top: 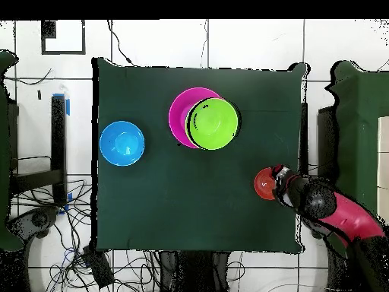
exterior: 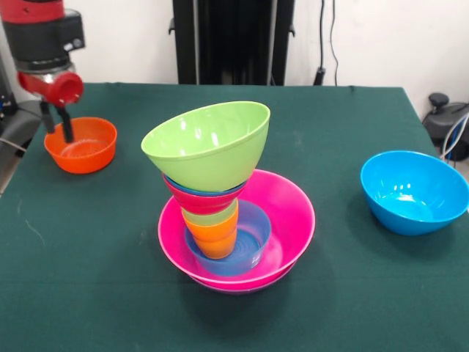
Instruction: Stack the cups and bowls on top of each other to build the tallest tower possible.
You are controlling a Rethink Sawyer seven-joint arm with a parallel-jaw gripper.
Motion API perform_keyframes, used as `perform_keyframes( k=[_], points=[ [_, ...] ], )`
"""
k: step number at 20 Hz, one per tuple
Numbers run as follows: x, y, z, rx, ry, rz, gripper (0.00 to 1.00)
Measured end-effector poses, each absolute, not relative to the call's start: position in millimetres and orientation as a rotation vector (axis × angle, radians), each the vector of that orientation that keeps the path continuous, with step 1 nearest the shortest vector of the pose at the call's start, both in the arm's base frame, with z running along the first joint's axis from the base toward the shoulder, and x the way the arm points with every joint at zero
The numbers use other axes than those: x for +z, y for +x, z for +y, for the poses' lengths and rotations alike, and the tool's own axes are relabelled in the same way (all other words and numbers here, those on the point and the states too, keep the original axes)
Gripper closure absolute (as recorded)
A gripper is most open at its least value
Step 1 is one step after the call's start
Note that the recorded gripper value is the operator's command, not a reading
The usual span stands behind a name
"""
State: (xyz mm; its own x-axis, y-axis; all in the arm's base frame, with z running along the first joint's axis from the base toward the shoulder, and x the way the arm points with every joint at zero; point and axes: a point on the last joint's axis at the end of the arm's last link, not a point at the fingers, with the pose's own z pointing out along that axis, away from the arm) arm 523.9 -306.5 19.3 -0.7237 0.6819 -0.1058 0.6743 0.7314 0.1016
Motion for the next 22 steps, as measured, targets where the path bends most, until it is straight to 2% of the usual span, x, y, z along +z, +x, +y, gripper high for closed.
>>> perform_keyframes(
  k=[10, 22],
  points=[
    [32, 501, -343, 0.018, 1.174, 2.764, 0.00],
    [28, 492, -333, 0.038, 1.185, 2.784, 0.00]
  ],
)
